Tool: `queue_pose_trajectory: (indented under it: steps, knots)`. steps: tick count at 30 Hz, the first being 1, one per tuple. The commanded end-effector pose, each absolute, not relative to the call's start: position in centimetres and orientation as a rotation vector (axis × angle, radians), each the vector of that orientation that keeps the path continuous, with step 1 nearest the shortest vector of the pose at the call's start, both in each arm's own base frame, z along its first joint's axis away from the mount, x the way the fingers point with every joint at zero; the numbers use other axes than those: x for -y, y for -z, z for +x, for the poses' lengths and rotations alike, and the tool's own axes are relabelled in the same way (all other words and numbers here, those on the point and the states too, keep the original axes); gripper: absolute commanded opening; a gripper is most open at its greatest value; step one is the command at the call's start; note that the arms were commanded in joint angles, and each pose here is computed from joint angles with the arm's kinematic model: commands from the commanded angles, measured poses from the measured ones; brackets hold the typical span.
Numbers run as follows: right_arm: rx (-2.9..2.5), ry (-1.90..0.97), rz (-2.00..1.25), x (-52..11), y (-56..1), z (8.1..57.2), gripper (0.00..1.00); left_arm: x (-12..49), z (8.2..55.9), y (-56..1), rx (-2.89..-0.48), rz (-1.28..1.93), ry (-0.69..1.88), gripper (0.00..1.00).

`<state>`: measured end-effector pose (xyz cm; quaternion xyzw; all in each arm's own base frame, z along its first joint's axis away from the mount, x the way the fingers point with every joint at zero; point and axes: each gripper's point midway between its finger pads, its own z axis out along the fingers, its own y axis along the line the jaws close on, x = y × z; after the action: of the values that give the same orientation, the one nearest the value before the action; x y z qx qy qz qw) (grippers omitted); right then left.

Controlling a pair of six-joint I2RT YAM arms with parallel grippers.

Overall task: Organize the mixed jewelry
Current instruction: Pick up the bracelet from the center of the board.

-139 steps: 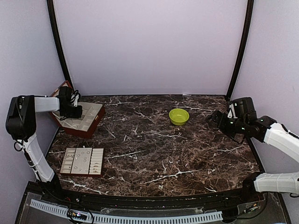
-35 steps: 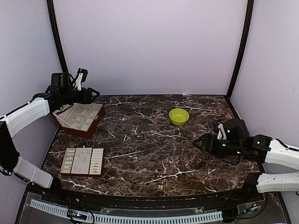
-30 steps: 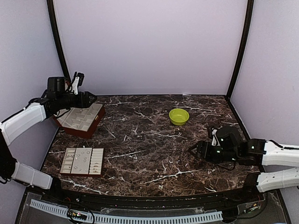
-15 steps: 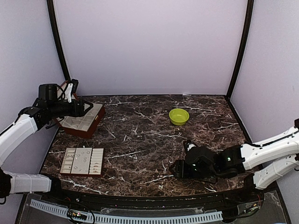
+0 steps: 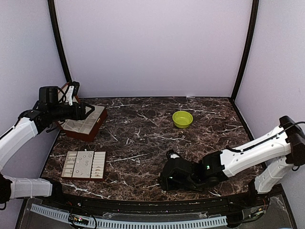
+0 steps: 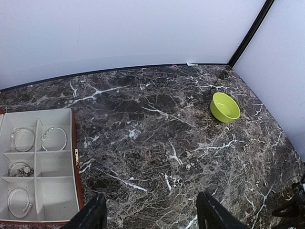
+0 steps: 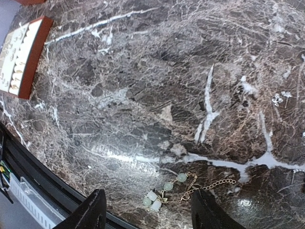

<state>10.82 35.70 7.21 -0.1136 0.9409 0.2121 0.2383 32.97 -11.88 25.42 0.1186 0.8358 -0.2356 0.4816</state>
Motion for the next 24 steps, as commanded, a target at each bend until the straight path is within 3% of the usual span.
queue_pose_trajectory:
  steps: [1,24]
  knots:
    - [-2.604,-0.540,-0.385,-37.0,-6.7,10.1,0.60,11.8,33.0,-24.8,-2.058,0.295,0.556,0.66]
    - [-2.709,-0.490,-0.390,-37.5,-2.7,7.9,0.36,11.8,33.2,-24.6,-2.067,0.294,0.561,0.66]
